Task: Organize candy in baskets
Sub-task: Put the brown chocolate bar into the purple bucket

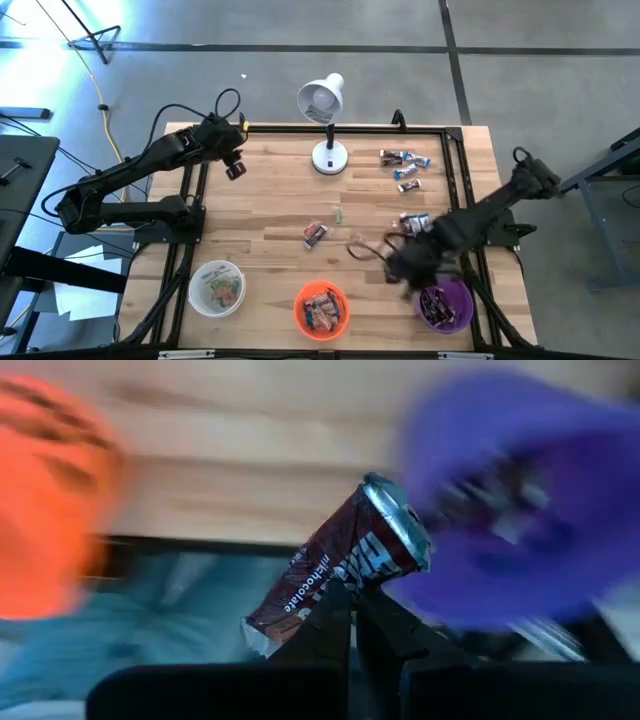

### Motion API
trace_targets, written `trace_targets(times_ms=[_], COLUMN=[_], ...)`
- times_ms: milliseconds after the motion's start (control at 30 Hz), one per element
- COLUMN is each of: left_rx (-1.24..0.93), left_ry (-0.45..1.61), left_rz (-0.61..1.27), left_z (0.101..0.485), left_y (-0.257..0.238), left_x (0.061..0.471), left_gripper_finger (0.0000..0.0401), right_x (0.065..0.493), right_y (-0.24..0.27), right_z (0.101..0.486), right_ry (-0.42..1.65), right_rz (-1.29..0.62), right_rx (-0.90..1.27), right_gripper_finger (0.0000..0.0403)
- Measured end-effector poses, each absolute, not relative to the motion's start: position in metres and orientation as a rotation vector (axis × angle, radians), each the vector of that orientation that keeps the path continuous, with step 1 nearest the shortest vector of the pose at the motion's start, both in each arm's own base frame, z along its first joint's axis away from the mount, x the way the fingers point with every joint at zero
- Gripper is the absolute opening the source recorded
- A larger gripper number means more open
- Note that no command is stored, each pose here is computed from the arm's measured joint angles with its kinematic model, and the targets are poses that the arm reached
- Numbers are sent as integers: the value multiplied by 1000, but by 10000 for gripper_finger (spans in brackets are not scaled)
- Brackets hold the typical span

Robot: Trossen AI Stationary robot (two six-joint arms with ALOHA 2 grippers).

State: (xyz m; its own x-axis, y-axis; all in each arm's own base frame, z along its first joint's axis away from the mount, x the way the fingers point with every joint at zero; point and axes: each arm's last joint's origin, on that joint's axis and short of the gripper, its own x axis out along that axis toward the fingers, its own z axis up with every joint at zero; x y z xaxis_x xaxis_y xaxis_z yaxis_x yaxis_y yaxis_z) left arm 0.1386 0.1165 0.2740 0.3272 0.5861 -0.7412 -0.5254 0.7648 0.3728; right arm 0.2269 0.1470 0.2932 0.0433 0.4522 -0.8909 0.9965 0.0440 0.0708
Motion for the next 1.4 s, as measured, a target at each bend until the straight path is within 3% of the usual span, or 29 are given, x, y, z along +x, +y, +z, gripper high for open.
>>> trace_targets(times_ms=[200,333,467,800,1100,1400], left_rx=[44,-4,-54,-107,-168,-90], left_ry=[915,840,810,871,796,742], left_rz=[770,813,839,844,884,869], left_z=[278,282,282,277,280,285], left_y=[119,122,122,119,120,124], left_x=[142,145,145,141,143,148], left_gripper_finger=[129,129,129,129,129,129], right_x=[184,170,167,158,161,174], right_y=[176,186,191,189,189,208], right_z=[293,292,291,291,290,297], right_ry=[1643,1616,1543,1607,1609,1775], right_rz=[-1103,-1144,-1049,-930,-646,-333], right_rx=[1417,1358,1302,1069,852,1053], right_gripper_finger=[0,1,20,125,133,133])
